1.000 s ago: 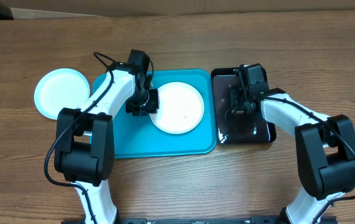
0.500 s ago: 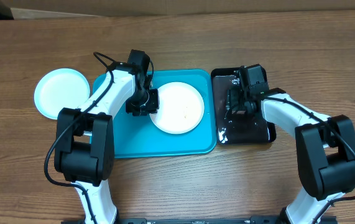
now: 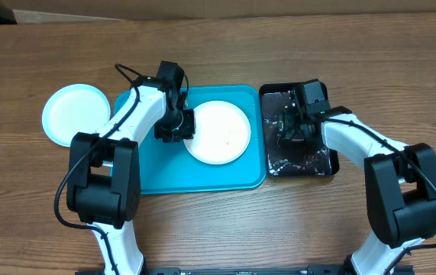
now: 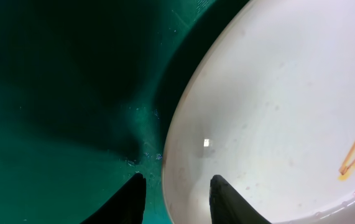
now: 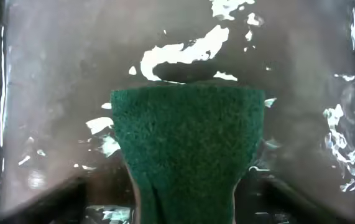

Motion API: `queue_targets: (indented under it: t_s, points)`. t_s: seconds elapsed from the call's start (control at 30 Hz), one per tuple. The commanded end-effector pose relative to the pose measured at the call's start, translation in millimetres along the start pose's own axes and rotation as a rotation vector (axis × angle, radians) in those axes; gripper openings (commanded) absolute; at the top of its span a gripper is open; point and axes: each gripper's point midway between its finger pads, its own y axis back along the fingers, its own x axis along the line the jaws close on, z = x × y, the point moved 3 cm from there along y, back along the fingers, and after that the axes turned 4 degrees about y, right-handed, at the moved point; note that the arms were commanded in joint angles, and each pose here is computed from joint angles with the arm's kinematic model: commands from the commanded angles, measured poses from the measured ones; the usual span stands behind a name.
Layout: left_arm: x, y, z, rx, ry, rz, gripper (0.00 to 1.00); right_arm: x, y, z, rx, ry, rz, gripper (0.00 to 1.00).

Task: Clean dirty plates on tray and stack at the side
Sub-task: 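Rub the sponge in the black tray's water with the right gripper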

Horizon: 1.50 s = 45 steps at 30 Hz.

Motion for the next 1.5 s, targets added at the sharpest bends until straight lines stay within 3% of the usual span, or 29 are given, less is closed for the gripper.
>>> queue_targets:
  t_s: [0.0,0.13,0.23,0.43,0.5,0.57,0.67,0.77,0.83,0.93,0.97,1.1,1.23,1.33,1.4,1.47]
  points:
    - [2.6,-5.5,-1.2,0.01,0.003,0.018,0.36,1.2,4.2,13.2,-0.03,-0.011,0.014,0.98]
    - [2.6,-5.5,-1.2,0.01,0.003,0.018,0.36,2.2,8.2,21.5,-0.046,-0.011,0.016,0.88]
    - [2.6,-5.5,-1.2,0.01,0.003,0.018,0.36,2.1,11.5,23.5,-0.035,-0.011,0.015,0.67]
    - [2.6,-5.5,-1.2,0.01,0.003,0.018,0.36,1.8,12.3,21.6,-0.022,-0.01,0.013,0.43]
    - [2.6,-5.5,-1.2,0.01,0.003,0.018,0.36,1.8,12.1,19.9,-0.014,-0.01,0.012,0.44]
    - [2.6,-5.5,-1.1,0.009,0.003,0.017,0.36,1.4,12.0,17.2,-0.002,-0.009,0.011,0.6]
    - [2.6,-5.5,-1.2,0.01,0.003,0.018,0.36,1.0,10.9,13.2,0.011,-0.008,0.009,0.72]
    - [2.5,-5.5,-1.1,0.01,0.004,0.017,0.36,0.5,7.3,7.7,0.015,-0.008,0.008,0.72]
    - [2.6,-5.5,-1.1,0.009,0.004,0.017,0.36,0.4,5.8,5.8,0.014,-0.008,0.009,0.59]
    - [2.5,-5.5,-1.0,0.009,0.003,0.017,0.36,0.6,6.3,8.7,0.003,-0.009,0.01,0.08]
    - [2.3,-5.5,-0.6,0.007,0.003,0.016,0.36,0.9,7.2,10.7,0.0,-0.009,0.01,0.04]
    - [1.4,-5.5,2.1,-0.005,0.001,0.012,0.33,1.6,18.8,21.9,0.0,-0.005,0.01,0.04]
    - [-0.9,-5.4,8.0,-0.032,-0.004,0.001,0.17,2.0,39.2,35.2,0.015,-0.004,0.008,0.04]
    - [-2.5,-5.1,14.3,-0.062,-0.009,-0.004,0.15,2.0,52.7,42.3,0.033,-0.003,0.006,0.04]
    - [-3.2,-4.9,17.0,-0.075,-0.011,-0.006,0.04,1.8,58.0,43.3,0.047,-0.003,0.004,0.04]
    - [-3.6,-4.9,17.7,-0.078,-0.011,-0.008,0.04,1.5,59.4,41.3,0.061,-0.002,0.003,0.04]
